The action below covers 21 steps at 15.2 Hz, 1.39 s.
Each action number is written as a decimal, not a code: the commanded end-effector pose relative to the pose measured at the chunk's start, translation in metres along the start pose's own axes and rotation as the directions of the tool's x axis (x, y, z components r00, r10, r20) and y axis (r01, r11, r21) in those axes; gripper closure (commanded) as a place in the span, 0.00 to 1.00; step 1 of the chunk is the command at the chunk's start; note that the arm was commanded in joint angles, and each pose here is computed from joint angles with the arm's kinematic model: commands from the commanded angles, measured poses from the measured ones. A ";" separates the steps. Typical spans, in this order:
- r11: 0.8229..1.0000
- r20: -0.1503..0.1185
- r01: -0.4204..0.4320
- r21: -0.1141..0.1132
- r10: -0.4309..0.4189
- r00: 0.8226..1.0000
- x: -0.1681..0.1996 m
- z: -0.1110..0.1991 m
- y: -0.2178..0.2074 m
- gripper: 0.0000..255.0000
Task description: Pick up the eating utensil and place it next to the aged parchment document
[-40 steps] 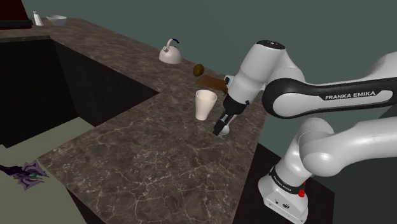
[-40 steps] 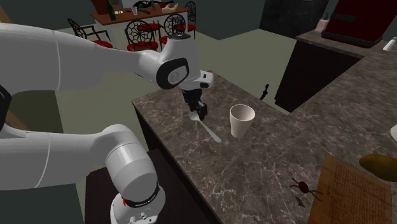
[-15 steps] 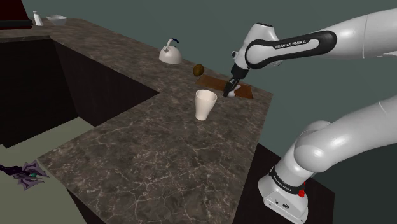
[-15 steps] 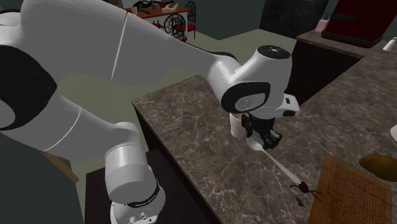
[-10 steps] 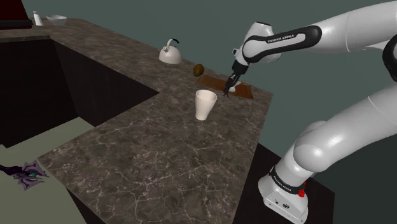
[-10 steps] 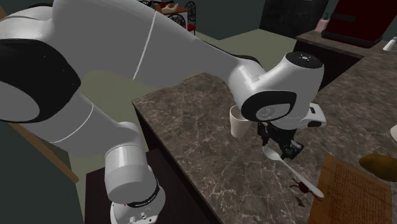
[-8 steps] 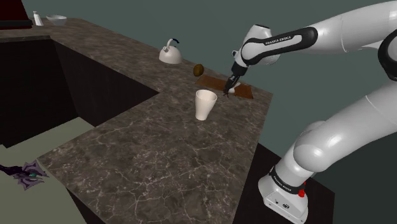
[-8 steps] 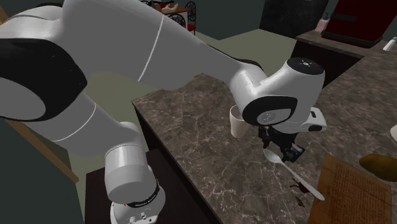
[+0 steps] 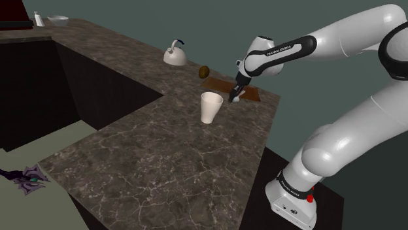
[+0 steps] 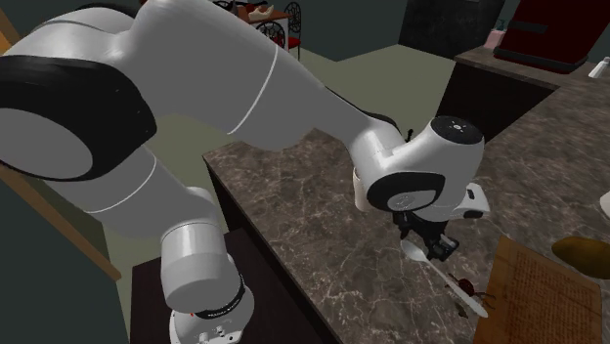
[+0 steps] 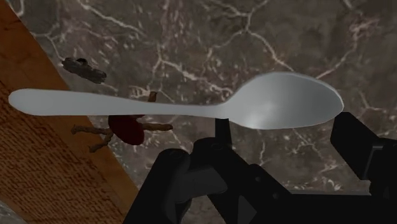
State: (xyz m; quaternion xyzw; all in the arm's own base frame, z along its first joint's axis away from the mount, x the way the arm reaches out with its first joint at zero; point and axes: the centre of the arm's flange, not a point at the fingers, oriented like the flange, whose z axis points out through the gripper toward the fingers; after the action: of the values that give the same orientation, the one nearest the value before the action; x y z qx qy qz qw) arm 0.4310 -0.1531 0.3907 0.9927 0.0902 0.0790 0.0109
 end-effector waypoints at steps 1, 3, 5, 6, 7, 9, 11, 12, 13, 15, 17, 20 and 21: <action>1.000 -0.001 0.000 0.000 0.000 1.000 -0.001 0.010 -0.001 1.00; 1.000 -0.001 0.000 0.000 0.000 1.000 -0.002 0.021 -0.001 1.00; 1.000 -0.001 0.000 0.000 0.000 1.000 -0.004 0.031 -0.001 1.00; 1.000 -0.001 0.000 0.000 0.000 1.000 -0.005 0.036 -0.002 1.00; 1.000 -0.001 0.000 0.000 0.000 1.000 -0.006 0.042 -0.002 1.00; 1.000 0.000 0.000 0.000 0.000 1.000 -0.006 0.045 -0.002 1.00; 1.000 -0.001 0.000 0.000 0.000 1.000 -0.006 0.045 -0.002 1.00; 1.000 -0.001 0.000 0.000 0.000 1.000 -0.006 0.045 -0.002 1.00; 1.000 -0.001 0.000 0.000 0.000 1.000 -0.006 0.045 -0.002 1.00; 1.000 -0.001 0.000 0.000 0.000 1.000 -0.006 0.045 -0.002 1.00; 1.000 0.000 0.000 0.000 0.000 1.000 -0.006 0.045 -0.002 0.00; 1.000 0.000 0.000 0.000 0.000 1.000 -0.007 0.045 -0.001 0.00; 1.000 0.000 0.000 0.000 0.000 1.000 -0.007 0.045 -0.001 0.00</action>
State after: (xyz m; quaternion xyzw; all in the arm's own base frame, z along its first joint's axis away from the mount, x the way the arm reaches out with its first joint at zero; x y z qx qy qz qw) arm 0.4316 -0.1532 0.3450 0.9927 0.0902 0.0793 0.0111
